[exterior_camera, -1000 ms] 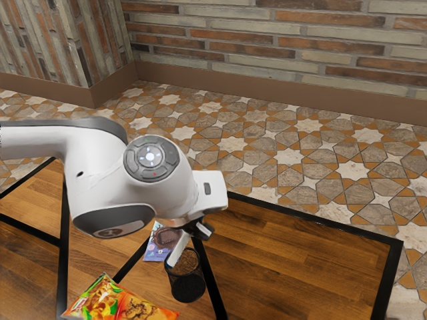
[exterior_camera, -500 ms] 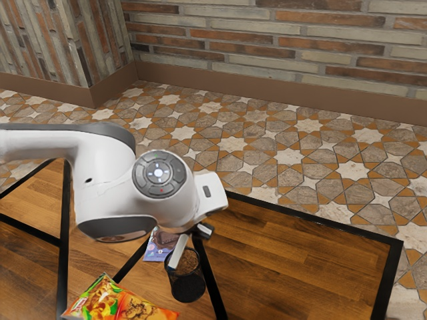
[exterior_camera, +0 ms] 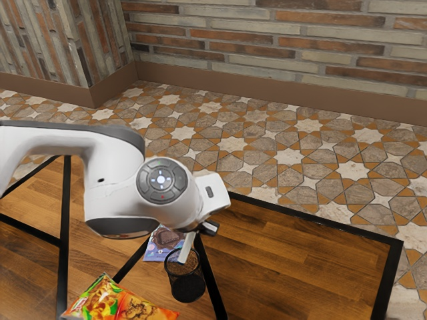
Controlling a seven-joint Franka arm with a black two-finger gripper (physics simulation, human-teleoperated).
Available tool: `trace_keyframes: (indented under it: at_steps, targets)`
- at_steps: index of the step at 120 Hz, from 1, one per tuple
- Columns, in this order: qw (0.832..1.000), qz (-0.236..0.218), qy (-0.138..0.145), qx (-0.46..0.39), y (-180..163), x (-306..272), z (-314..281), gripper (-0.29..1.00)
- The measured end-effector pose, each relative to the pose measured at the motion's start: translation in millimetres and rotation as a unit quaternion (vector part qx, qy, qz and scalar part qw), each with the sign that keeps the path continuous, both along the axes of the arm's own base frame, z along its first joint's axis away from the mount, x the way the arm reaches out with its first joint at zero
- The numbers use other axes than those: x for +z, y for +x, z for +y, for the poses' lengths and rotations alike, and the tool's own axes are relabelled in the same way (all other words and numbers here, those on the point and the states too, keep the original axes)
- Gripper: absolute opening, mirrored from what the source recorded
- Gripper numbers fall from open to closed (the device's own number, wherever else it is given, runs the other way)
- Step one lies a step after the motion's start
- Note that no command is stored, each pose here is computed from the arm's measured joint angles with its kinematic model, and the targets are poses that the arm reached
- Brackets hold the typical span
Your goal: Put the marker into the pen holder.
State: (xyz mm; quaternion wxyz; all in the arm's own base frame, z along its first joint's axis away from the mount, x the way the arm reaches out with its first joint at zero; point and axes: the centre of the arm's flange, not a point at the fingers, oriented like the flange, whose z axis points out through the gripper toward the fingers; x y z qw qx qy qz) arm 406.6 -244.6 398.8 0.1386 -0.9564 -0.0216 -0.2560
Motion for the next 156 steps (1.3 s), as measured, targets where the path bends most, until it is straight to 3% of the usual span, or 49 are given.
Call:
trace_keyframes:
  at_steps: [72,100,126,140,156]
  targets:
    - [0.999,0.020,-0.011,0.029,2,-31,11,-0.08]
    - [0.999,0.021,-0.014,0.033,2,-31,11,0.39]
    - [0.999,0.019,-0.012,0.040,7,-24,13,0.59]
    - [0.994,-0.005,-0.048,0.101,67,23,48,0.64]
    - [0.973,-0.006,-0.122,0.198,121,112,89,0.67]
